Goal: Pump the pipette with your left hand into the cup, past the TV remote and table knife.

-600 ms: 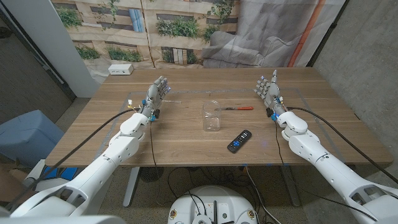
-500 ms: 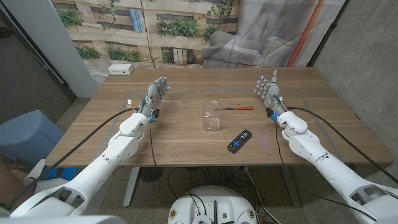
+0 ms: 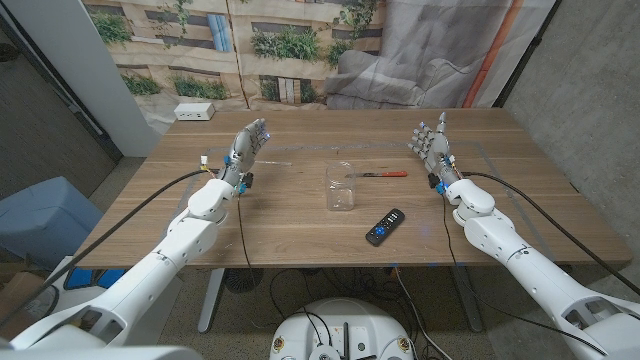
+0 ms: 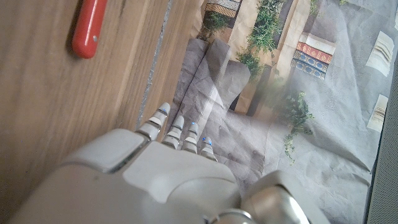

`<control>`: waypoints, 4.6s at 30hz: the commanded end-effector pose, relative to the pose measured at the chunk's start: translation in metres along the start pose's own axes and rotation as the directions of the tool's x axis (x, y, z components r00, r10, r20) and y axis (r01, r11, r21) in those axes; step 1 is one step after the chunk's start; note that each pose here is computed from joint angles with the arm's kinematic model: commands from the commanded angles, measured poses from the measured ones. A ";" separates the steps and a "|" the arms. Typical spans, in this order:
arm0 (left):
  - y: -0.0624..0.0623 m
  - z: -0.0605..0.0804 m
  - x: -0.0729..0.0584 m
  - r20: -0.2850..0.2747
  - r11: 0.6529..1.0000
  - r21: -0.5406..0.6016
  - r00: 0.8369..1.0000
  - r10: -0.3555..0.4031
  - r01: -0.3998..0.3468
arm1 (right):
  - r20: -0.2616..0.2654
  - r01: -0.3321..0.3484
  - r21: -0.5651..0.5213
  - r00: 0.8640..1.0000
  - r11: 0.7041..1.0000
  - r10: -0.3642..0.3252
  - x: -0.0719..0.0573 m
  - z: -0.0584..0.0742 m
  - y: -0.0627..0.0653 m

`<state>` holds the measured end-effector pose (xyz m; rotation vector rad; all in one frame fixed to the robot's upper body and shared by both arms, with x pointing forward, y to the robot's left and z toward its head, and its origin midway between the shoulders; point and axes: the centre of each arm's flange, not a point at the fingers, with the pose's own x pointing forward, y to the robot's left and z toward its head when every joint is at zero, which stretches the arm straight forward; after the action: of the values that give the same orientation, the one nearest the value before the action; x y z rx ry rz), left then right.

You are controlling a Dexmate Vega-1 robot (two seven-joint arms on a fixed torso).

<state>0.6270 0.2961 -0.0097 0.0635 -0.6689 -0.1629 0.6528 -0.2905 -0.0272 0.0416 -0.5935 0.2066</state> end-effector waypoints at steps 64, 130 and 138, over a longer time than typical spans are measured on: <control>-0.005 0.063 0.043 0.018 0.200 0.980 0.984 -0.177 0.018 | 0.000 0.000 0.000 1.000 1.000 0.000 0.000 0.000 0.000; -0.036 0.061 0.090 -0.343 -0.329 0.902 0.925 -0.160 0.278 | 0.000 0.000 0.000 1.000 1.000 0.000 0.000 0.000 0.000; -0.035 0.054 0.088 -0.370 -0.345 0.888 0.918 -0.140 0.306 | 0.000 0.000 0.000 1.000 1.000 0.000 0.000 0.000 0.000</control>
<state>0.6527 0.2437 0.0889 1.9803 -0.5396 0.1036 0.6530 -0.2906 -0.0275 0.0414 -0.5933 0.2062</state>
